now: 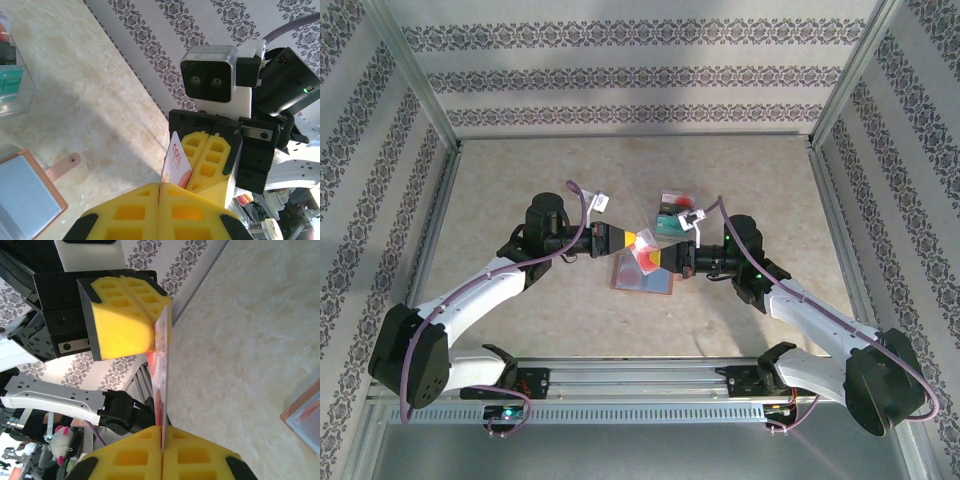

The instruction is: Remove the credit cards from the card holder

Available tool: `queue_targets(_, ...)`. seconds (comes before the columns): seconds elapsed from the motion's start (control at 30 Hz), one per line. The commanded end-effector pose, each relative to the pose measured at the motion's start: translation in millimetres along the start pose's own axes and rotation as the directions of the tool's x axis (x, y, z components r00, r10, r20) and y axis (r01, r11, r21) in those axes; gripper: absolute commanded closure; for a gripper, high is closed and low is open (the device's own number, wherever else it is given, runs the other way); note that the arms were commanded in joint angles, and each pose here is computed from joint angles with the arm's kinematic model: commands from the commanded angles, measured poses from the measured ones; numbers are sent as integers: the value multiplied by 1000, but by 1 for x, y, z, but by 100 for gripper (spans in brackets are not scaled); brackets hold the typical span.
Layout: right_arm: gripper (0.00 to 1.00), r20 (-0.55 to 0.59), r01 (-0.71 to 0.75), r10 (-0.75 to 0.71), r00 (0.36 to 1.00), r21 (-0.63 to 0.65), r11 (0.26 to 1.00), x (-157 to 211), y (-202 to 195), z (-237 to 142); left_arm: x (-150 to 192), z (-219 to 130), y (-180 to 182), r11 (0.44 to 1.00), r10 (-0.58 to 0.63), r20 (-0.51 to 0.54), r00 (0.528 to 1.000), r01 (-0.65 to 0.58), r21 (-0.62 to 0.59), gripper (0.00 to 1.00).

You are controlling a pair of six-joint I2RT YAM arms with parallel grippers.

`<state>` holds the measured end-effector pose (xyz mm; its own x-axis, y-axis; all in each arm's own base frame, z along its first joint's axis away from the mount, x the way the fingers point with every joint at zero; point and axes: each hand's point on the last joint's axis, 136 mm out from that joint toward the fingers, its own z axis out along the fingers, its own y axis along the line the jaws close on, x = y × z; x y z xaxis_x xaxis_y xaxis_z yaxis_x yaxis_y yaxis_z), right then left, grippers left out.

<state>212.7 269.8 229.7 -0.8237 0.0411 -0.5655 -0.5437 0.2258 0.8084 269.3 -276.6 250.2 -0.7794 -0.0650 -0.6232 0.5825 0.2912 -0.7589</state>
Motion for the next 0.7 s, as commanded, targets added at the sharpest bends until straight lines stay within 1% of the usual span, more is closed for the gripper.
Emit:
queue_targets(0.0,100,14,58,-58,998,-31,998,-4,12,-5,-9,-6,7,999,23,41,999,-21,-37,100)
queue_targets(0.03,100,14,57,-57,998,-20,998,-5,11,-5,-9,-7,7,999,25,41,999,-23,-49,94)
queue_targets(0.07,100,12,61,-61,998,-8,998,-6,10,-6,-10,-9,8,998,30,42,999,-27,-59,86)
queue_targets(0.13,100,-9,80,-79,997,40,996,-8,6,-6,-12,-15,6,995,49,48,998,-44,-86,56)
queue_targets(0.17,100,-16,95,-94,995,67,993,-9,4,-7,-13,-18,6,993,57,51,997,-52,-106,47)
queue_targets(0.23,100,-47,125,-120,992,154,980,-11,-5,-9,-15,-26,6,985,82,54,995,-73,-157,32)
queue_targets(0.3,100,-92,183,-165,982,240,953,-13,-15,-14,-17,-34,7,972,101,58,993,-87,-218,20)
queue_targets(0.37,100,-132,250,-217,967,345,905,-20,-26,-20,-18,-42,11,953,117,58,991,-95,-286,0)
queue_targets(0.43,100,-184,327,-271,945,452,830,-32,-39,-29,-18,-51,14,932,134,60,989,-105,-346,1)
queue_targets(0.5,100,-241,410,-332,912,517,752,-43,-47,-35,-19,-57,17,916,146,73,987,-107,-386,1)
queue_targets(0.67,100,-402,630,-490,773,574,523,-71,-72,-45,-22,-70,17,895,177,129,976,-105,-433,1)
